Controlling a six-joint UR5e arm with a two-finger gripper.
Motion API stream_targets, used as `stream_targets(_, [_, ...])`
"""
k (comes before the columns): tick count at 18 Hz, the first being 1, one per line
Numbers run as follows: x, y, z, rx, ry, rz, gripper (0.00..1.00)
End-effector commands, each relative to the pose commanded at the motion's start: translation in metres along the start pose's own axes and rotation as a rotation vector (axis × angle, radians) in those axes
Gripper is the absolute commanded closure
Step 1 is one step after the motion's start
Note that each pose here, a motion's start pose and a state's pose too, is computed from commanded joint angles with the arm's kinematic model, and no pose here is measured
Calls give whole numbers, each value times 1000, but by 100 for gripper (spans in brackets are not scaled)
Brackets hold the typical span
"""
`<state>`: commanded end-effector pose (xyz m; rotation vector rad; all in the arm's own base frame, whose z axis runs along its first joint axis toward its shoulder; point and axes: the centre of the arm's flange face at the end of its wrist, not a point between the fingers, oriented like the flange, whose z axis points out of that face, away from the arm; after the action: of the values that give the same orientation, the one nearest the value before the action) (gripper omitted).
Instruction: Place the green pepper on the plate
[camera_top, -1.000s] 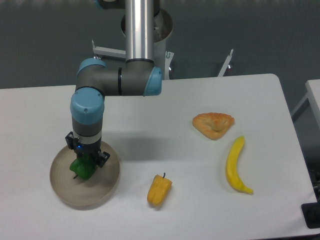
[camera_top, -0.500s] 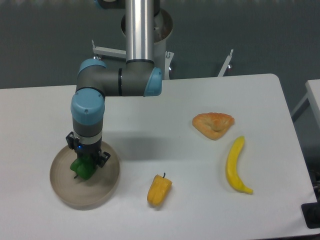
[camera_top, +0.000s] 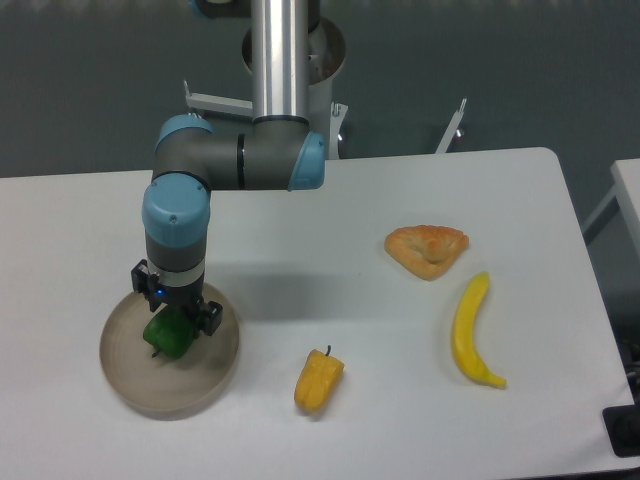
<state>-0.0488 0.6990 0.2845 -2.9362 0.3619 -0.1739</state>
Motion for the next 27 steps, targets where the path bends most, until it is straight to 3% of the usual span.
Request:
stream_targets(12, [-110,39,-77,84,-91,-128,0])
stream_targets(15, [-123,53,-69,46,-106,-43,0])
stream_targets(19, [-143,68,-77,-38,-213,17,0])
stream_targets(25, [-187,89,-99,-73,-269,152,0])
stream_targets(27, [-200,98,-114,-123,-324,170,0])
